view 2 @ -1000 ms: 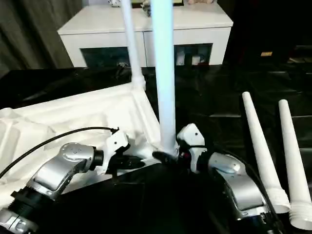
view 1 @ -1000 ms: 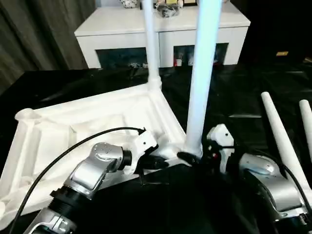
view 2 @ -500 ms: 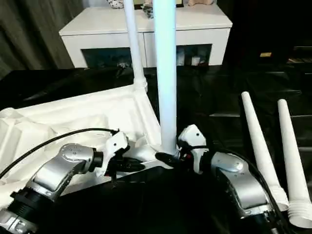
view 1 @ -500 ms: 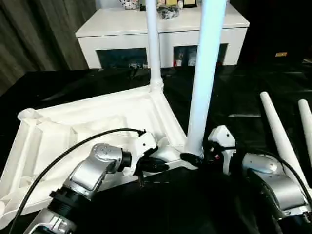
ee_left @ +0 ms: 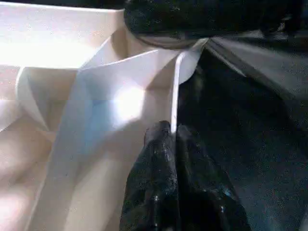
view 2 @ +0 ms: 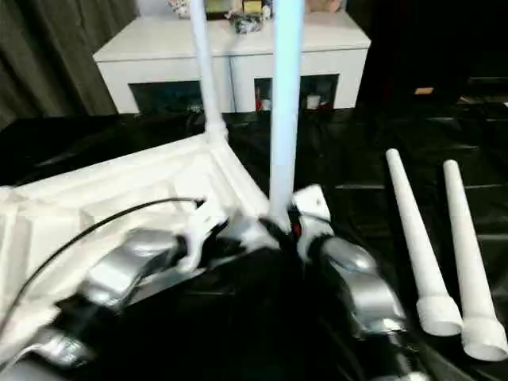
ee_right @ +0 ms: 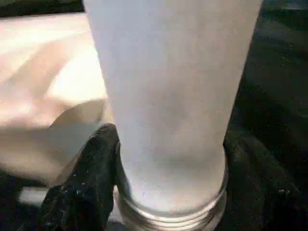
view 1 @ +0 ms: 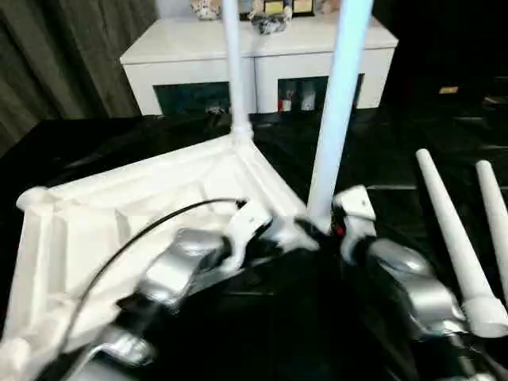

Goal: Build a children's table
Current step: Rotate leg to tighten

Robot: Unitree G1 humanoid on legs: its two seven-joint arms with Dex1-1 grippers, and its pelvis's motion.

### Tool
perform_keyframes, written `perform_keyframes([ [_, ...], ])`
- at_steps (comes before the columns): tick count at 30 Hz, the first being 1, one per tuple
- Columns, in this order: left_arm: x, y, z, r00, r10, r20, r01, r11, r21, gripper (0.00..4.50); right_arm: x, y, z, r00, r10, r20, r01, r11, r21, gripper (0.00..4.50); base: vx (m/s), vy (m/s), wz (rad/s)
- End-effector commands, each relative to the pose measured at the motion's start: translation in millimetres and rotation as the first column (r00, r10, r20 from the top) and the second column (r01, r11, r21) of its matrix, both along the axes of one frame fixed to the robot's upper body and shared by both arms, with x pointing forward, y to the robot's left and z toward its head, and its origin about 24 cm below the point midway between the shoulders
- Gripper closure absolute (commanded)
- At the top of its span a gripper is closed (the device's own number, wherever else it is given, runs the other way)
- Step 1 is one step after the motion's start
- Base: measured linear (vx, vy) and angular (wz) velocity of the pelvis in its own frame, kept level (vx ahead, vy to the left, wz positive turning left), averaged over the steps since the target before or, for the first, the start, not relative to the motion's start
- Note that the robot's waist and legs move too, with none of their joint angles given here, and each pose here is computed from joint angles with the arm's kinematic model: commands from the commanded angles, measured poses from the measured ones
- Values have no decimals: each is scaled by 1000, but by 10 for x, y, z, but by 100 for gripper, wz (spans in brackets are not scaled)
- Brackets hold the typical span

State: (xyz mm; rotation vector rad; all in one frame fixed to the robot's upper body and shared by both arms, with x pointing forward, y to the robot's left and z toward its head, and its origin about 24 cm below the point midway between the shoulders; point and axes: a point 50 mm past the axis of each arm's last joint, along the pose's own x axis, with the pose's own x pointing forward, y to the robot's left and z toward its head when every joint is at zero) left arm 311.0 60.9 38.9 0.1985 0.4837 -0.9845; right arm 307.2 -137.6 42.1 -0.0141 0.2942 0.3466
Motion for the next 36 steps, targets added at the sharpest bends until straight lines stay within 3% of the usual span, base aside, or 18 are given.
perform_keyframes([
  [1,202,283,-4,958,281,53,-283,959,31,450,-101,-131,-314,971,-186,-151,185,983,-18,180,0,0,0],
  [4,237,194,28,950,305,74,-306,952,9,450,-97,6,-334,966,-214,-145,213,977,-19,180,0,0,0],
  [7,188,103,66,971,216,100,-216,976,-12,450,-51,102,-266,981,-170,-92,170,985,-5,180,0,0,0],
  [8,164,82,76,978,183,103,-182,983,-19,450,-38,99,-229,984,-162,-74,164,986,16,180,0,0,0],
  [10,142,83,77,983,152,102,-151,988,-16,450,-23,82,-193,986,-153,-59,155,988,27,111,0,0,0],
  [14,59,133,62,995,47,89,-47,999,1,450,18,31,-92,998,-55,-18,55,998,34,96,0,0,0],
  [18,-19,180,74,995,-56,88,58,998,-19,450,-1,-19,-14,996,93,19,-92,996,-9,96,0,0,0],
  [19,-82,232,84,990,-125,73,127,991,-30,450,-46,-87,24,978,209,23,-208,978,-30,96,0,0,0],
  [21,-103,255,86,987,-147,67,150,988,-32,450,-70,-112,37,966,257,23,-256,966,-41,96,0,0,0],
  [27,-205,338,131,965,-259,39,261,963,-70,450,-245,-177,59,860,510,-28,-510,856,-84,96,0,0,0],
  [28,-228,351,140,958,-285,27,287,955,-73,450,-279,-196,65,825,563,-46,-565,819,-100,96,0,0,0],
  [32,-253,366,152,950,-312,15,312,947,-80,450,-301,-225,86,783,618,-63,-621,774,-121,96,0,0,0],
  [36,-260,373,155,949,-316,14,316,945,-81,450,-278,-240,121,783,620,-44,-620,776,-116,96,0,0,0],
])
